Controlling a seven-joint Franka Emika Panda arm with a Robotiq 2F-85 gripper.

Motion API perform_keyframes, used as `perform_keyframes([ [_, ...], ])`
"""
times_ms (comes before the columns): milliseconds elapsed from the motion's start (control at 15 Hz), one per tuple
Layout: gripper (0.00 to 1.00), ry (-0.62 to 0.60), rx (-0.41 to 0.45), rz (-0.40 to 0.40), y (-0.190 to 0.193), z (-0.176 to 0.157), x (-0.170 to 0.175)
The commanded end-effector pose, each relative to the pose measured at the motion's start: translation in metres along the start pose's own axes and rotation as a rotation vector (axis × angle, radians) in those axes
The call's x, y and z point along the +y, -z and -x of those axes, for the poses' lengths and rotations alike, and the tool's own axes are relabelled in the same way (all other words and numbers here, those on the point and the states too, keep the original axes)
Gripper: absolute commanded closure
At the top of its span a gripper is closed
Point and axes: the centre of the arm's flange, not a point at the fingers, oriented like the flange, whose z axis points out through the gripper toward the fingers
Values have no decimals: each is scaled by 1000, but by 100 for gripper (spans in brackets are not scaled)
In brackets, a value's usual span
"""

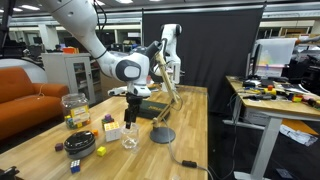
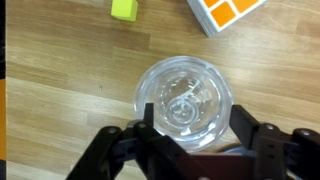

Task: Pick up the lid from the cup and put it on the table.

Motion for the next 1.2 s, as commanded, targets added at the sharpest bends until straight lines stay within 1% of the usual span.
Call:
perform_keyframes([
  [0, 53, -20, -19, -23, 0, -4, -6],
  [200, 72, -19, -18, -31, 2, -5, -7],
  [400, 93, -19, -20, -39, 7, -5, -7],
  [600, 92, -18, -25, -57, 14, -4, -5],
  [733, 92, -21, -36, -89, 26, -1, -2],
  [1000, 92, -36, -50, -167, 62, 4, 4],
  [1133, 92, -47, -37, -199, 80, 4, 10],
])
